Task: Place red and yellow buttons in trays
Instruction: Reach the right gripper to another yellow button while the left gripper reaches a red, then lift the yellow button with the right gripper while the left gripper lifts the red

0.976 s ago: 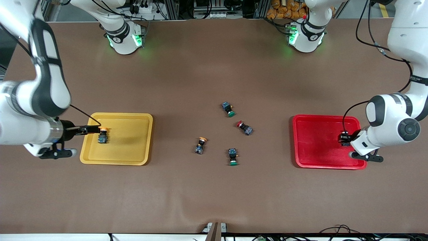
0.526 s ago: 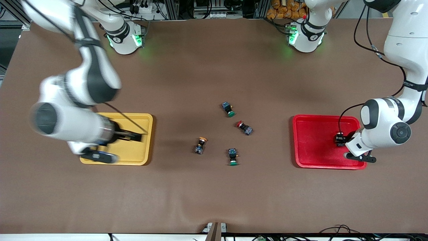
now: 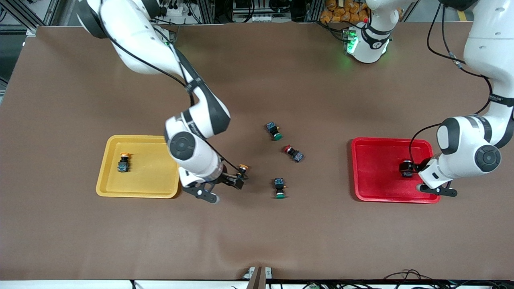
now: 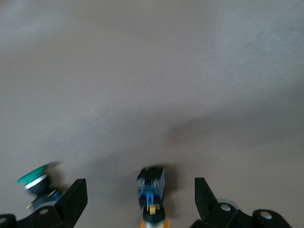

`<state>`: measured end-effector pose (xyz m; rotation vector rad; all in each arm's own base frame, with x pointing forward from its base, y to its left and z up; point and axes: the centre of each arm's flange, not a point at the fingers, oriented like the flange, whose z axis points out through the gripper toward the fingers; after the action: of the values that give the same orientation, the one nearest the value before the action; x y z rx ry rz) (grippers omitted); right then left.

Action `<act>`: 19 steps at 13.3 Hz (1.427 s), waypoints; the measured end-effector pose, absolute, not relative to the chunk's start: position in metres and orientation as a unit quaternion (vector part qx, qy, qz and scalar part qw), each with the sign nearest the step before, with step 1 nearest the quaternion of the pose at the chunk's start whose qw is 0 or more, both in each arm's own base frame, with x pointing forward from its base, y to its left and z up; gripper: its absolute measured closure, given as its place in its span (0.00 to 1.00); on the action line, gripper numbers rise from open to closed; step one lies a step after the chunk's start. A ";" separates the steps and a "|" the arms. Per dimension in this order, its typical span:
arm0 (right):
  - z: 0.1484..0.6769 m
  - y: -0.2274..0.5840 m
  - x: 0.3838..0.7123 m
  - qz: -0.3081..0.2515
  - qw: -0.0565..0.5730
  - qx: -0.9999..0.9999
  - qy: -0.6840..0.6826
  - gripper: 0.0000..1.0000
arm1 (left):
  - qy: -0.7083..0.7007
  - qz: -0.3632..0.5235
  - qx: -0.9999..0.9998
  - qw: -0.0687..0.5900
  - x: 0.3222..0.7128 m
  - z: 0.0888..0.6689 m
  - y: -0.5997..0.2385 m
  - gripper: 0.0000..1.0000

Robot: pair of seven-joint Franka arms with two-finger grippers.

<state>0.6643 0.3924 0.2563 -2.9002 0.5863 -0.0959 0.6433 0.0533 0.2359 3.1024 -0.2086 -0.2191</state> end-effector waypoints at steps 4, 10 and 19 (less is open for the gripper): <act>0.207 0.419 0.648 -0.042 0.070 -0.980 0.183 0.00 | 0.008 -0.102 0.995 0.013 0.632 0.295 -0.048 0.00; 0.194 0.429 0.638 -0.041 0.052 -0.984 0.167 0.32 | 0.196 -0.111 0.974 -0.001 0.610 0.310 -0.169 0.00; 0.254 0.402 0.654 -0.003 0.006 -0.982 0.187 0.67 | 0.363 -0.138 0.921 -0.004 0.587 0.245 -0.314 0.00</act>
<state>0.6543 0.4016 0.2536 -3.0748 0.5840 -0.0098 0.5870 -0.3136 0.2447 2.9024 1.1428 -0.4361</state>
